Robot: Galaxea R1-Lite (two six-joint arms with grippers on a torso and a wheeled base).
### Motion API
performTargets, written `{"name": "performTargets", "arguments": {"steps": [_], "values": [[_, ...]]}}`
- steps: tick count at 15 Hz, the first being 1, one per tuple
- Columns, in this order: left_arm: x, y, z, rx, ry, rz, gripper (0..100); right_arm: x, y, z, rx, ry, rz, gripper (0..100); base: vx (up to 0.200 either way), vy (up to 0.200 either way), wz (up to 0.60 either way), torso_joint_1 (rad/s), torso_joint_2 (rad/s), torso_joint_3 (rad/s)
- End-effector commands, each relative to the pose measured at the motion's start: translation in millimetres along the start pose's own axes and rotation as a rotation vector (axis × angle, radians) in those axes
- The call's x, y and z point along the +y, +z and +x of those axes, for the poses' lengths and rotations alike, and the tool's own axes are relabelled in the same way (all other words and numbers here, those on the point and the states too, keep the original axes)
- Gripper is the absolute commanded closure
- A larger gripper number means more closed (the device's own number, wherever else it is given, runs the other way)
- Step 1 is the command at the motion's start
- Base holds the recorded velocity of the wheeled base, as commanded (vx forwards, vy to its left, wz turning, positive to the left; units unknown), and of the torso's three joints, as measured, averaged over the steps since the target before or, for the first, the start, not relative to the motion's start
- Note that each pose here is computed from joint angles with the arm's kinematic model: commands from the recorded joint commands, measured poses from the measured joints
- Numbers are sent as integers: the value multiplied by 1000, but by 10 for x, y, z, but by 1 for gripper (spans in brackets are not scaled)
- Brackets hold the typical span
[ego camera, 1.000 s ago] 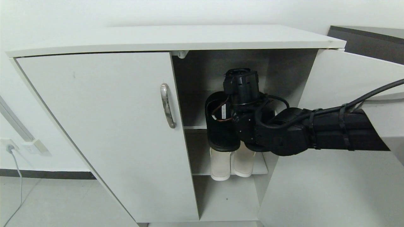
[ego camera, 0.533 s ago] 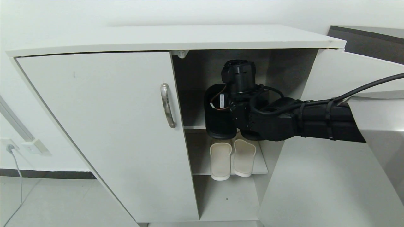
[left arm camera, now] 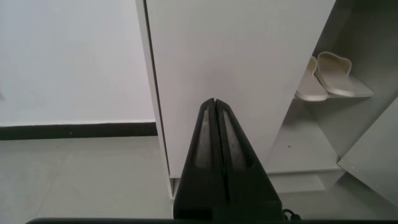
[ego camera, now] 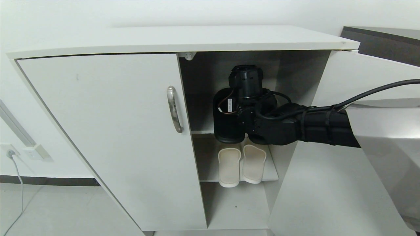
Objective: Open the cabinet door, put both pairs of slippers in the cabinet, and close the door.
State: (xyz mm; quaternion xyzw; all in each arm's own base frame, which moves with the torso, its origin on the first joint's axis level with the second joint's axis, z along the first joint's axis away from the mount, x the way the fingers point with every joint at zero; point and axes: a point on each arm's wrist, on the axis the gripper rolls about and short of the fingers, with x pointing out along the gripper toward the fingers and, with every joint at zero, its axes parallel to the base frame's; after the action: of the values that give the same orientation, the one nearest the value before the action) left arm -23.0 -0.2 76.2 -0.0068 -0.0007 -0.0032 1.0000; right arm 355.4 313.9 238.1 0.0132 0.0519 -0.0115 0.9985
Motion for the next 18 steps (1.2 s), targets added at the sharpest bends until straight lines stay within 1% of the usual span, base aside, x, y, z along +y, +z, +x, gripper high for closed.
{"name": "performTargets", "arguments": {"steps": [1,3,4,8,13,16,18], "values": [[0,0,1,1,0,0,100,9,-24,4,4,0,-5,100,0,0,0,0,0,0],[0,0,1,1,0,0,100,9,-33,5,7,0,-7,100,0,0,0,0,0,0],[0,0,1,1,0,-2,100,9,-37,6,8,0,-8,0,0,0,0,0,0,0],[0,0,1,1,0,0,100,9,-72,-31,19,3,-22,0,0,0,0,0,0,0],[0,0,1,2,-1,0,100,-54,18,-272,27,26,-23,0,0,0,0,0,0,0],[0,0,1,1,0,-2,100,-133,-10,-637,65,64,-42,0,0,0,0,0,0,0],[0,0,1,2,-1,0,100,-225,-65,-972,70,117,-50,0,0,0,0,0,0,0]]}}
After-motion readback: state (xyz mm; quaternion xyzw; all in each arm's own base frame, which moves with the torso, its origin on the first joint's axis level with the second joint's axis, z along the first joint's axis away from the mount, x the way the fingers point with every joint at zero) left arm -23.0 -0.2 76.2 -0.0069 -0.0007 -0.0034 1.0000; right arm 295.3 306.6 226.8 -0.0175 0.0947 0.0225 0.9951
